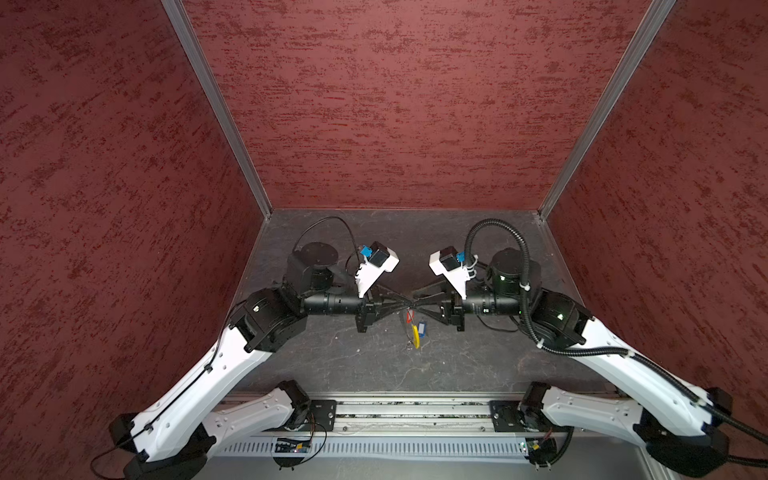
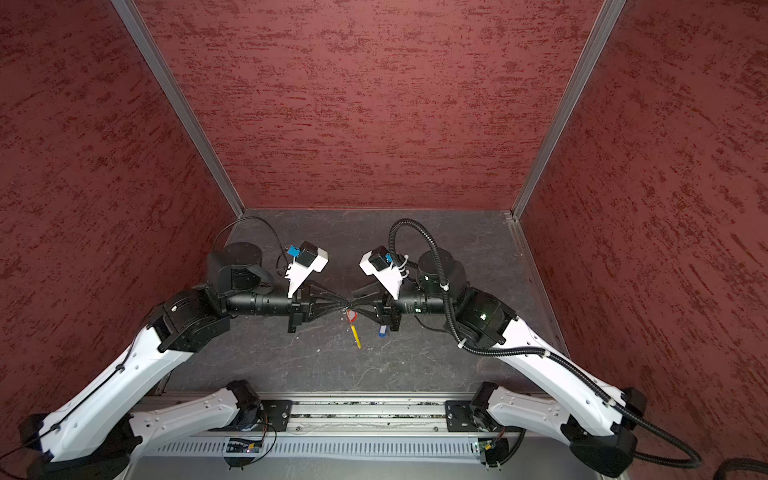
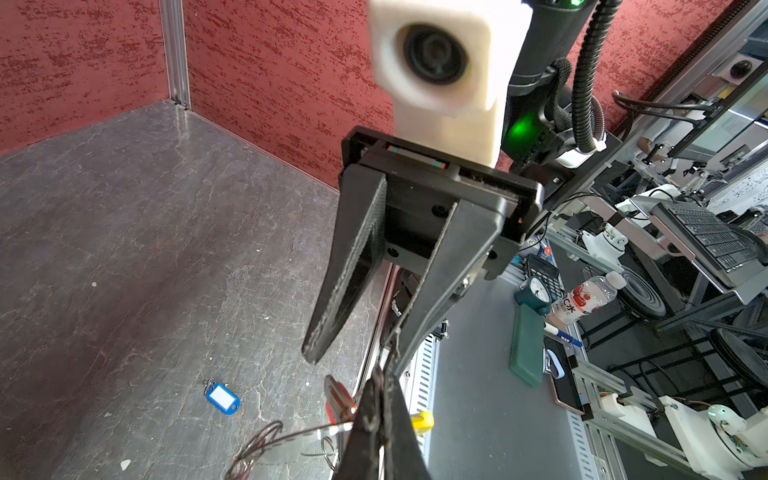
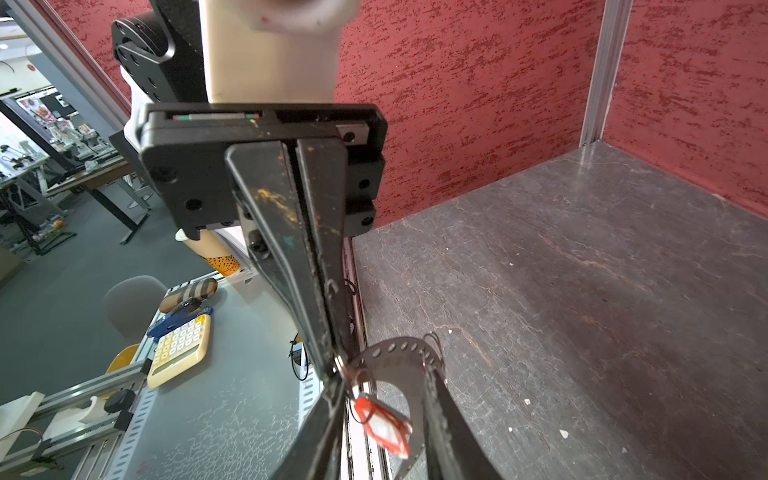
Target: Remove the keys from the keyring
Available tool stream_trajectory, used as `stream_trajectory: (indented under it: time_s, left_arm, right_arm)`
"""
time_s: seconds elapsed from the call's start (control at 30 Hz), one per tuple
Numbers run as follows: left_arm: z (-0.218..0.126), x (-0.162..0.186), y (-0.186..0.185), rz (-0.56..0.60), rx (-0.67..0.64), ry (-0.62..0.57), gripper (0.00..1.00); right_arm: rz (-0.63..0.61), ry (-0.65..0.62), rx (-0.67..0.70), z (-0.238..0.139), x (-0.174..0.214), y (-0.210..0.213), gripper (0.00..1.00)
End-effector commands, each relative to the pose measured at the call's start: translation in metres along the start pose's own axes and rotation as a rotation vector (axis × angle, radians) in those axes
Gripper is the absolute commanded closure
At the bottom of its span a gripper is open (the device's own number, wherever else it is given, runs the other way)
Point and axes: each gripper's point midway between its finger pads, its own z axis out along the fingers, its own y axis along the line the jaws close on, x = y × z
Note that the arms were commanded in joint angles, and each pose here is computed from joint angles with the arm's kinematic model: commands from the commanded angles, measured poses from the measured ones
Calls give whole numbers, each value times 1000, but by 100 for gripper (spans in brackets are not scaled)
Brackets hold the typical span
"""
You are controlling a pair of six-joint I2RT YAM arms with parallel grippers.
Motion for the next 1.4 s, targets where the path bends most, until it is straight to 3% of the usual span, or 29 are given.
stream_trajectory:
  time_s: [0.0,0.23,0.67,1.37]
  left_arm:
    - [-1,-6,-5,6,7,-4,100]
    - [-1,-14,-4,14,1,-43,100]
    - [-2,-20,9,-8,-72,-86,100]
    - [3,-21,10,-27,-56,-101,100]
  right_arm:
    - [-63,-94,25,-10,-20,3,59]
    - [-86,-200,127,-25,-19,-10,50]
    - [-89,-254,113,-16,7,-12,41]
    - [-123,-258,98,10,-1,-12,39]
